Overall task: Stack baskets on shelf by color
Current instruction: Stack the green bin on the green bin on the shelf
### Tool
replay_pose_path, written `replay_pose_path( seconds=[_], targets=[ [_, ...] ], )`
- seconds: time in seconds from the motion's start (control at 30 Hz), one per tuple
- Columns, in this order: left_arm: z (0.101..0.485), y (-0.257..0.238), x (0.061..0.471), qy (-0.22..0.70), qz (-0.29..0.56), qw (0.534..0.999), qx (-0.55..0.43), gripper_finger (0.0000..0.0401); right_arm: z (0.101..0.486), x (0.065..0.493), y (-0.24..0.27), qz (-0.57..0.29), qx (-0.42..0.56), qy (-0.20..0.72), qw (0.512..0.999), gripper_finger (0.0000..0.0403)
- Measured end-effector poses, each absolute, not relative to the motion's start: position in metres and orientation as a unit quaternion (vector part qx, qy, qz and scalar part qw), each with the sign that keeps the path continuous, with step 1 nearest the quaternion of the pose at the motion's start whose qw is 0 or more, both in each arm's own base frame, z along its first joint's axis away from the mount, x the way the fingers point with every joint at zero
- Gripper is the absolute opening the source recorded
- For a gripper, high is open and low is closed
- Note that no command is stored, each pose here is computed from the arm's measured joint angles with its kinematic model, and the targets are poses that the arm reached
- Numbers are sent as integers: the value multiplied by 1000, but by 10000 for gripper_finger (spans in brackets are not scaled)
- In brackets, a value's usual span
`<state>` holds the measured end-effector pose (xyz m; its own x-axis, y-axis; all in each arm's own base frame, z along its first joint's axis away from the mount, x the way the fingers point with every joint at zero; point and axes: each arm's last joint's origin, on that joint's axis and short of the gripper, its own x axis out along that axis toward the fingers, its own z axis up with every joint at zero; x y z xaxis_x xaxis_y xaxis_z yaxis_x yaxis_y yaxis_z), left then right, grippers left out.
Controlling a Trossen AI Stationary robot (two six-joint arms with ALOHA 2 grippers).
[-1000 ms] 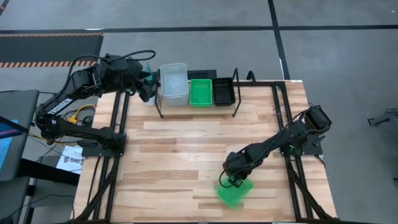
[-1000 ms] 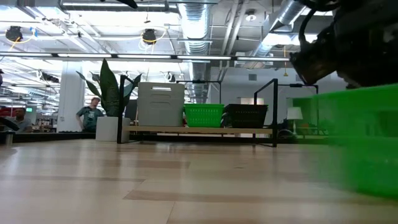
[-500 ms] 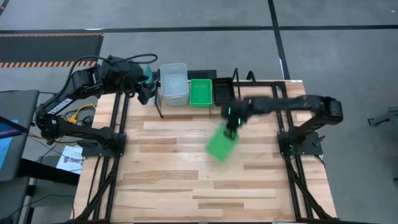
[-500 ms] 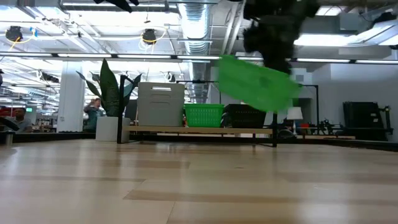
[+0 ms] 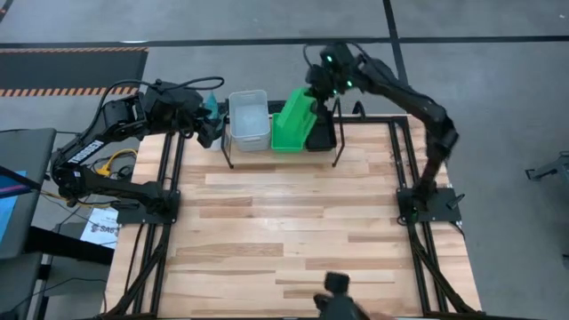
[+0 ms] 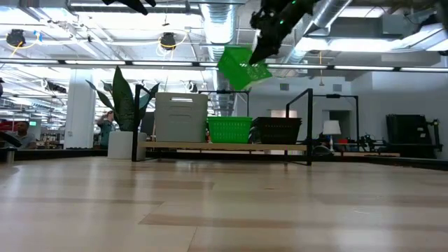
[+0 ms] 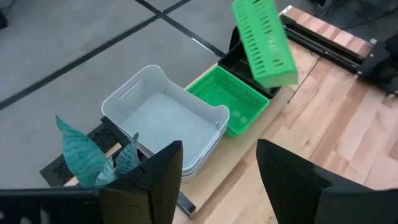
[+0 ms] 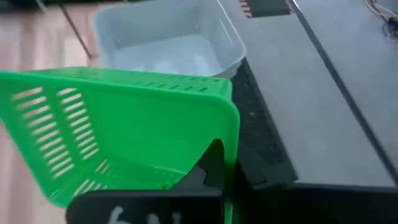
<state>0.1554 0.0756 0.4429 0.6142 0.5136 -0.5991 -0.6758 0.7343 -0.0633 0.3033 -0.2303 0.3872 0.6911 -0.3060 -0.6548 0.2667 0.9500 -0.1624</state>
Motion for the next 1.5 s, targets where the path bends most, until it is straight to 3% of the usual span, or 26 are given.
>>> replay_pose_path(
  seconds=[0.23,0.5,0.83,1.17,1.5],
  targets=[
    [443,76,155,271,347,881,-176,194,389,331,-269,-97,-85,378,917,12],
    [443,76,155,256,366,871,-204,194,355,355,-283,-55,-94,422,900,28],
    [444,77,156,244,371,869,-219,194,346,357,-280,-21,-117,450,885,21],
    [444,77,155,236,387,863,-222,194,344,361,-273,3,-109,440,891,67],
    [444,77,155,237,387,863,-221,194,344,366,-267,16,-121,438,891,78]
  ],
)
